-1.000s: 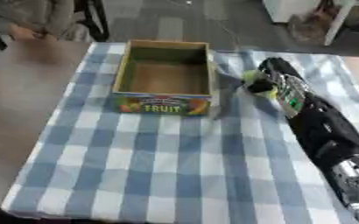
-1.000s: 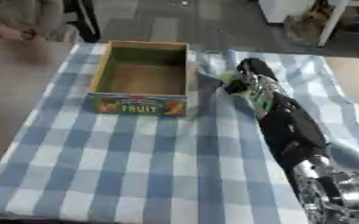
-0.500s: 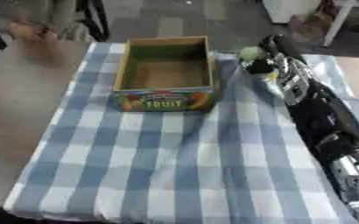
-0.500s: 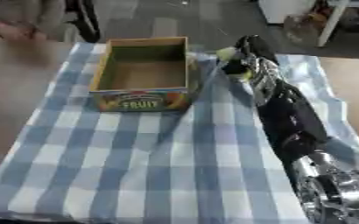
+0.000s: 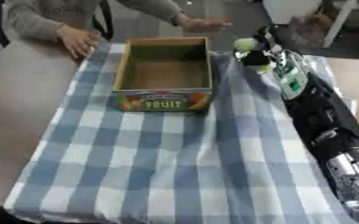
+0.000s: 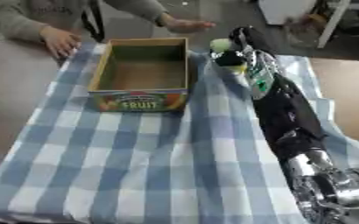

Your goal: Pick up objects on the table and place them in the box.

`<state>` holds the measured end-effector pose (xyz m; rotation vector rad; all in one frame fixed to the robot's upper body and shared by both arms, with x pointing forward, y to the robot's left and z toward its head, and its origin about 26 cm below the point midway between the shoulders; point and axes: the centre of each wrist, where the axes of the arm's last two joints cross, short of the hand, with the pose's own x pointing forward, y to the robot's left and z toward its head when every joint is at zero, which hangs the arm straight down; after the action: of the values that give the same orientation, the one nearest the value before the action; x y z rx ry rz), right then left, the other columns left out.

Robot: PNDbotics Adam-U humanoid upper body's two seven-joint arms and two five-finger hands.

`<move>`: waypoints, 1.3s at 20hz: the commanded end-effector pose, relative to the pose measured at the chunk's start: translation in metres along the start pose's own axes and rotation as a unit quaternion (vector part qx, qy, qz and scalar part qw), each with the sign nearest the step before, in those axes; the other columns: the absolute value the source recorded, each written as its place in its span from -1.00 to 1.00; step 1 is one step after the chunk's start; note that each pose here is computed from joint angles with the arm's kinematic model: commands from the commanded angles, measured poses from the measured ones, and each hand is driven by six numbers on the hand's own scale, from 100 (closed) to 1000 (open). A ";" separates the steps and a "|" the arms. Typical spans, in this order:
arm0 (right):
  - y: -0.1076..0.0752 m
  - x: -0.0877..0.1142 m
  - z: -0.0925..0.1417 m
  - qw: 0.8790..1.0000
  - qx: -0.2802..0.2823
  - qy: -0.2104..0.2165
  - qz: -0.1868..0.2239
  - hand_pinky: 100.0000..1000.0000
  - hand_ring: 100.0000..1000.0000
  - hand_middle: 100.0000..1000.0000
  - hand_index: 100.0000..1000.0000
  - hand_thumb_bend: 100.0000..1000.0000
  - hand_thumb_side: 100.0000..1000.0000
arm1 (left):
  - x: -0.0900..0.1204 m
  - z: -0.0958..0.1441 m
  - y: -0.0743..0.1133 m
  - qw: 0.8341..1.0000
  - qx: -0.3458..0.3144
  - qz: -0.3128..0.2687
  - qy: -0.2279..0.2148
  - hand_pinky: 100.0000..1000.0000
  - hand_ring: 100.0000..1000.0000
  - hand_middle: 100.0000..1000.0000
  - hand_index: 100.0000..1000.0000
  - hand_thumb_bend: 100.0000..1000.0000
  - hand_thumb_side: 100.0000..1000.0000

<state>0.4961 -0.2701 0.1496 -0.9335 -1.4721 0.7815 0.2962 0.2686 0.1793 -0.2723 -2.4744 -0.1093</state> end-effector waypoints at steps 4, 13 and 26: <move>-0.026 0.018 -0.007 0.999 -0.036 -0.025 -0.012 -1.00 -0.82 -0.78 -0.56 -1.00 -0.56 | 0.008 -0.006 0.002 1.000 -0.008 -0.008 -0.014 0.10 -0.04 0.06 0.18 -1.00 -0.75; -0.034 0.040 -0.008 0.996 -0.052 -0.062 -0.024 -1.00 -0.85 -0.82 -0.60 -1.00 -0.59 | 0.008 -0.007 0.002 1.000 -0.008 -0.007 -0.015 0.10 -0.04 0.06 0.18 -1.00 -0.76; -0.014 0.128 -0.002 0.973 0.013 -0.226 -0.043 -0.95 -0.74 -0.76 -0.54 -1.00 -0.58 | 0.007 -0.007 0.000 1.000 -0.012 -0.002 -0.014 0.10 -0.04 0.06 0.18 -1.00 -0.77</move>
<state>0.4954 -0.1741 0.2027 -0.6977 -1.8147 0.9605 0.2963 0.2684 0.1795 -0.2774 -2.4734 -0.1081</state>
